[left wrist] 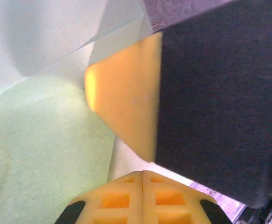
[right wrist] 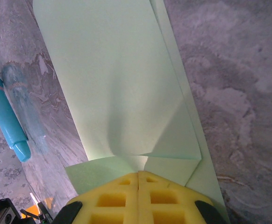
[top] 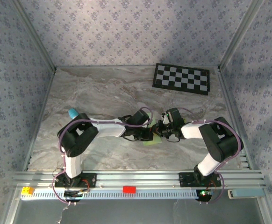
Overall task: Fold a paper plane with a square sheet of paper (pick it up from the middle)
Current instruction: Fold the triangle a second time at the center of the table.
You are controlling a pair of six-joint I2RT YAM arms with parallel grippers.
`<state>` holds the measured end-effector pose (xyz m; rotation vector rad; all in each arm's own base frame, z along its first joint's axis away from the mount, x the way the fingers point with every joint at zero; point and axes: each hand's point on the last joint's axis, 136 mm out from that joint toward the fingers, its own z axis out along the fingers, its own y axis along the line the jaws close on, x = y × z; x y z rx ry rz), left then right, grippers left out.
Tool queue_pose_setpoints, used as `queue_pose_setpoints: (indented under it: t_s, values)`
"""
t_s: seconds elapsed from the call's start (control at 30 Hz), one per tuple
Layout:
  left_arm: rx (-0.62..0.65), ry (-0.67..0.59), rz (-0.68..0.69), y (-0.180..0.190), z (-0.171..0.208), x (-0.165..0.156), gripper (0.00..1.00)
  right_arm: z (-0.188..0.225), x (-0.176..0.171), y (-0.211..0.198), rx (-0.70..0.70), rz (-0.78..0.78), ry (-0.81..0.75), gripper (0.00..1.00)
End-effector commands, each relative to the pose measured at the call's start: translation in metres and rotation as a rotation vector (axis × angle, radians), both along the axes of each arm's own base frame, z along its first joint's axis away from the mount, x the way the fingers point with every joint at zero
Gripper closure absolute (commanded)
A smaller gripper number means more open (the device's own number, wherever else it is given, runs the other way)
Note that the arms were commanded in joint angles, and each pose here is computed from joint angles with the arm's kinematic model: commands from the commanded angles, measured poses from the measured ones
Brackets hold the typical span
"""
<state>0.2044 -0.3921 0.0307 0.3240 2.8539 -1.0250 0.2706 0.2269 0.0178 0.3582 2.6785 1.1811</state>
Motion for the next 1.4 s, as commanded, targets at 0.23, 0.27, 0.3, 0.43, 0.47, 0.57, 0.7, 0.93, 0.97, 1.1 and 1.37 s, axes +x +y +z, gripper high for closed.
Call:
queue_pose_setpoints:
  t_s: [0.23,0.27,0.3,0.43,0.47,0.57,0.7,0.93,0.97,1.1,1.37]
  values:
    - [0.006,0.023,0.028,0.013,-0.017,-0.011,1.0,-0.042,-0.027,-0.029,-0.144,-0.034,0.126,0.98]
    - [-0.002,0.025,0.027,0.012,-0.017,-0.012,1.0,-0.042,-0.026,-0.029,-0.144,-0.034,0.125,0.98]
    - [-0.006,0.028,0.029,0.012,-0.017,-0.014,1.0,-0.043,-0.028,-0.03,-0.147,-0.034,0.129,0.98]
    - [-0.014,0.043,0.033,0.014,-0.017,-0.02,1.0,-0.045,-0.028,-0.031,-0.154,-0.035,0.132,0.98]
    - [-0.016,0.045,0.037,0.015,-0.018,-0.022,1.0,-0.045,-0.028,-0.032,-0.156,-0.035,0.133,0.98]
    - [-0.036,0.055,0.045,0.017,-0.016,-0.026,0.99,-0.047,-0.029,-0.033,-0.161,-0.036,0.139,0.98]
    - [-0.035,0.06,0.05,0.023,-0.016,-0.032,0.98,-0.048,-0.028,-0.033,-0.162,-0.035,0.137,0.98]
    - [-0.035,0.071,0.05,0.028,-0.017,-0.041,0.97,-0.048,-0.027,-0.033,-0.16,-0.035,0.136,0.98]
    - [-0.033,0.074,0.049,0.028,-0.017,-0.042,0.97,-0.048,-0.027,-0.033,-0.161,-0.035,0.138,0.98]
    - [-0.016,0.078,0.045,0.031,-0.019,-0.046,0.97,-0.048,-0.027,-0.033,-0.16,-0.034,0.139,0.98]
    - [-0.049,0.03,0.024,0.022,-0.001,-0.039,0.96,-0.047,-0.027,-0.032,-0.155,-0.033,0.136,0.98]
